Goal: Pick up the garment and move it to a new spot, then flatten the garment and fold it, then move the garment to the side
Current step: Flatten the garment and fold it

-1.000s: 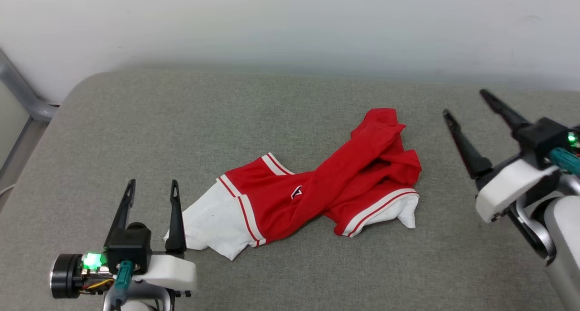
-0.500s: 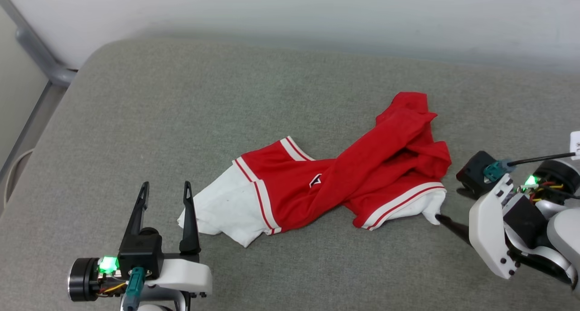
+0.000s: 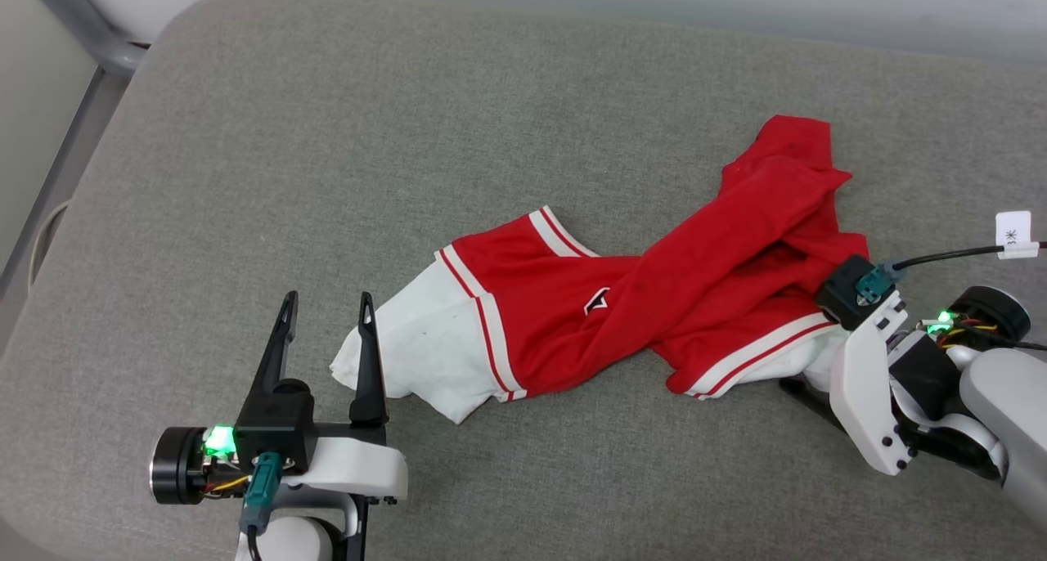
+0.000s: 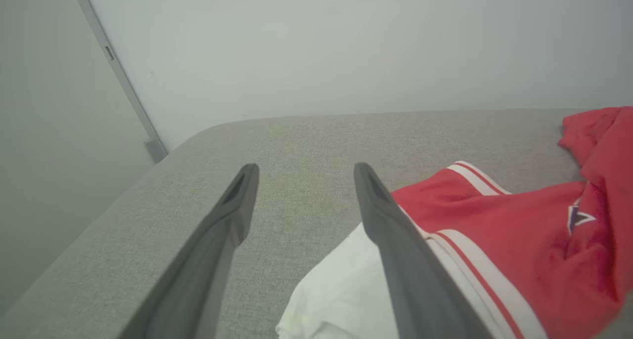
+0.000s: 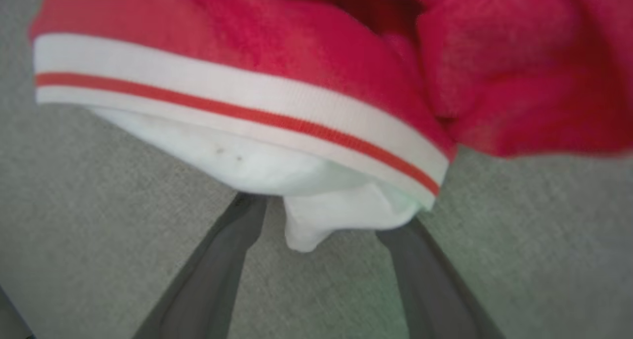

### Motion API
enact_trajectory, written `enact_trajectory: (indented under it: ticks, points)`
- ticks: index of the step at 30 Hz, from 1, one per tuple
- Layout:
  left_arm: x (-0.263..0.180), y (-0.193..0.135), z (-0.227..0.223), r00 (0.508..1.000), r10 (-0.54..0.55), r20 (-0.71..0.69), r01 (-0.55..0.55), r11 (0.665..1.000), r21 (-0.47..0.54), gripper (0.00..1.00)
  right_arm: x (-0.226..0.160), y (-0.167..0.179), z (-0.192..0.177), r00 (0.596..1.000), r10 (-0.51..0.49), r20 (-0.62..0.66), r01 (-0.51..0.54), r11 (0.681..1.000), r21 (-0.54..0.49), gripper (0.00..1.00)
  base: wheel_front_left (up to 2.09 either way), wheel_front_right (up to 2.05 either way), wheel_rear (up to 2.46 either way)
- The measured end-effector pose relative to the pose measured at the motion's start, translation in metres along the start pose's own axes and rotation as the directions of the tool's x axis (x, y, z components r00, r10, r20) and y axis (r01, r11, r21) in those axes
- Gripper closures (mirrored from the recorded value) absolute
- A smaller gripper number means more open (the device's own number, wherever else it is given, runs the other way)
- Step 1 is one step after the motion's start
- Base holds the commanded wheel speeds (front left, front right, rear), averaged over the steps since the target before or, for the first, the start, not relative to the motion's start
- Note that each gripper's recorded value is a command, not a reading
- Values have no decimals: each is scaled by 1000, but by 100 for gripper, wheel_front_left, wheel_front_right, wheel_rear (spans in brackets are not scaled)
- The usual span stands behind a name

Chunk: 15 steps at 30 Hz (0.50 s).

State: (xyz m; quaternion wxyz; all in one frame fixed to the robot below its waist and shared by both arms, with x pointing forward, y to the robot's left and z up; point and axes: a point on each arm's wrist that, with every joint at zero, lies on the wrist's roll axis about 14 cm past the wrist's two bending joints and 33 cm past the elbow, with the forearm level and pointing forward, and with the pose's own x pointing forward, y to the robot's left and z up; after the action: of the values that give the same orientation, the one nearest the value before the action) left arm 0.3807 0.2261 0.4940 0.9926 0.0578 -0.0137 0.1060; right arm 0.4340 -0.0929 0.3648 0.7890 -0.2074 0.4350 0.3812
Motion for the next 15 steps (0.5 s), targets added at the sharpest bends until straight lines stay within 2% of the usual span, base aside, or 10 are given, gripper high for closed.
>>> enact_trajectory:
  ticks: [3,4,5,10,15]
  points:
    - [0,3,-5,1000,8,-14,-8,1000,4,0,9,2,-3,1000,14,-5,-14,1000,3,0,0,0,0]
    - [1,4,-6,1000,10,-15,-10,1000,5,0,10,3,-3,1000,17,-1,-17,1000,5,56,0,0,0]
    - [1,5,-6,1000,12,-15,-12,1000,7,0,10,3,-1,1000,18,15,-18,1000,8,100,0,0,0]
    - [-3,3,-6,1000,6,-16,-6,1000,-7,0,-1,11,7,996,25,91,-26,1000,0,100,0,0,0]
    - [-7,1,4,1000,-13,15,13,1000,-14,0,-30,8,10,985,-5,170,5,1000,-2,100,0,0,0]
